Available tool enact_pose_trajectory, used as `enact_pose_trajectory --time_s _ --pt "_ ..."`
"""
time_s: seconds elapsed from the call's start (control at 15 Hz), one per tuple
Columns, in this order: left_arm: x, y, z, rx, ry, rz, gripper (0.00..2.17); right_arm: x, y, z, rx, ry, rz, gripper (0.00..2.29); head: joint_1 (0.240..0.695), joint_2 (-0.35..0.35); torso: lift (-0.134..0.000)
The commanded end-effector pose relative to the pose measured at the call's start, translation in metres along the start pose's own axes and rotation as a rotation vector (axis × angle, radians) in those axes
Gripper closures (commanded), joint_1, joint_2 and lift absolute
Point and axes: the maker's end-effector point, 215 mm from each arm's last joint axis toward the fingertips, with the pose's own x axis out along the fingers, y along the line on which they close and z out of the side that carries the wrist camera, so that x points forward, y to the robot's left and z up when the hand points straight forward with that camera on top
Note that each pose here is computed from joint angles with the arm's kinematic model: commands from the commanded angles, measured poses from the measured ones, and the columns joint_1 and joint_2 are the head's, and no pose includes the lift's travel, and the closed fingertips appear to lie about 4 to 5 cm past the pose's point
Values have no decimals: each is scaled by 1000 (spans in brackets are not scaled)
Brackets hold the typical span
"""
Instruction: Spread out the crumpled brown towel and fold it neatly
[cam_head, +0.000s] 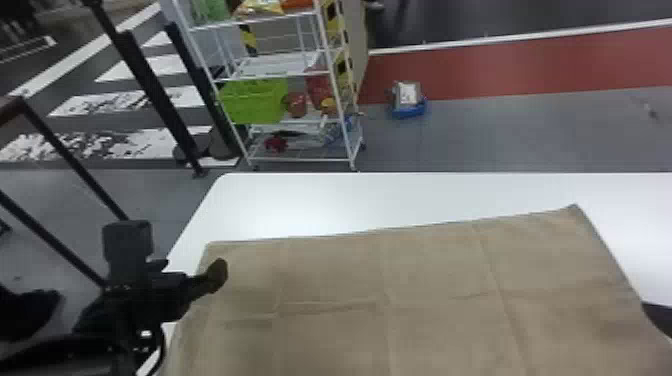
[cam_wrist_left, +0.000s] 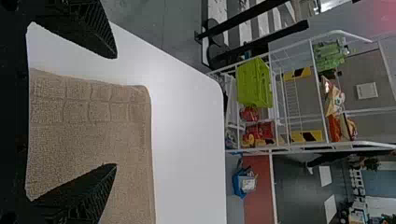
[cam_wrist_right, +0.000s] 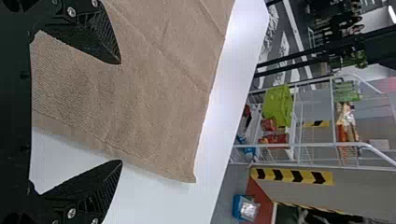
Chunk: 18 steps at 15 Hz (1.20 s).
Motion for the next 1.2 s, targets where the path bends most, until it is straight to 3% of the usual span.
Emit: enact_pose_trajectory --time_s 0.0,0.33,0.6,1.13 --pt "1 -9 1 -24 -17 -26 53 -9 2 -5 14 65 9 130 695 294 -122" --pt "1 -12 1 -23 -24 -34 56 -9 21 -31 37 194 39 140 695 283 -122" --pt "0 -12 0 -22 -21 -37 56 -2 26 -54 -9 319 21 147 695 296 -122" --pt "0 -12 -2 -20 -20 -39 60 -10 22 -73 -38 451 -10 147 695 289 -122"
